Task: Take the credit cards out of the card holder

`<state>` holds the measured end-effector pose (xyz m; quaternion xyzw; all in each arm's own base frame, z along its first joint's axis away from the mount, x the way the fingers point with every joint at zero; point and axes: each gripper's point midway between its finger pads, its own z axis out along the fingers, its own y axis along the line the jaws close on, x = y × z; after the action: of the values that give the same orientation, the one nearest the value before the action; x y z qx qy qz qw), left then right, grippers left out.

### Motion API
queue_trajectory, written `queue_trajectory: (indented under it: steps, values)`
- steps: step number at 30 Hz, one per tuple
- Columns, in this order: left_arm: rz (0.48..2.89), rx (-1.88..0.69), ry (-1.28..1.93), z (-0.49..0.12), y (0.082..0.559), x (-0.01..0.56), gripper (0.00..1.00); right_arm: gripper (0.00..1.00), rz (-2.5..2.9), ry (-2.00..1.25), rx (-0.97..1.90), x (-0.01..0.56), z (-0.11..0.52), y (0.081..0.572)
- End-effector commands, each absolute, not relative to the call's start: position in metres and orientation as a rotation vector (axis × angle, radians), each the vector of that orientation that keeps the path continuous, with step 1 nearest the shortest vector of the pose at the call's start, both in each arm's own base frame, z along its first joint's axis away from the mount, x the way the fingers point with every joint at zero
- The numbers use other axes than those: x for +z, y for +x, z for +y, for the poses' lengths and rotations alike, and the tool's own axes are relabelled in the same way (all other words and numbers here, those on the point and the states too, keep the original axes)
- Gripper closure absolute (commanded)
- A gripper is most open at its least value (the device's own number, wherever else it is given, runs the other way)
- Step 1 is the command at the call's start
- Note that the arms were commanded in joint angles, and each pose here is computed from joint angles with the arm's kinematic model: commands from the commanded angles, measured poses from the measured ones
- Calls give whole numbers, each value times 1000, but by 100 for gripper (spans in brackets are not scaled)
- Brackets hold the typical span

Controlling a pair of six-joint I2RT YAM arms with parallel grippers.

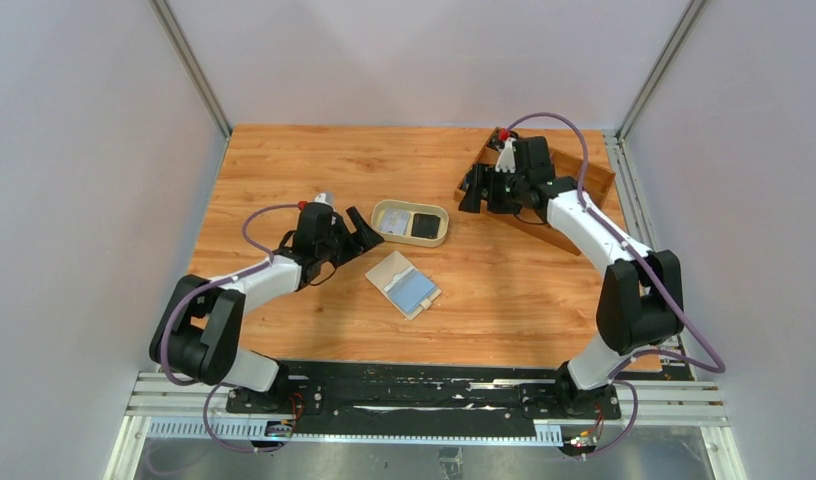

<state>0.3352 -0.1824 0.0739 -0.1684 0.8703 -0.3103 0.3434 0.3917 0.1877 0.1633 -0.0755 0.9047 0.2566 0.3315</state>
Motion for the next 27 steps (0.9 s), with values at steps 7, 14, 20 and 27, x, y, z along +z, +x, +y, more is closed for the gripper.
queue_trajectory:
  steps: [7,14,20,27]
  values:
    - [2243,-510,-358,-135,346,112,0,16,2161,-196,637,183,177,376]
    - [2104,-234,-360,-82,351,158,0,15,2154,-32,479,187,154,376]
    - [2042,-200,-381,-56,354,175,0,14,2137,4,476,187,150,372]
    - [2005,-240,-391,-50,357,186,0,12,2154,0,502,184,156,374]
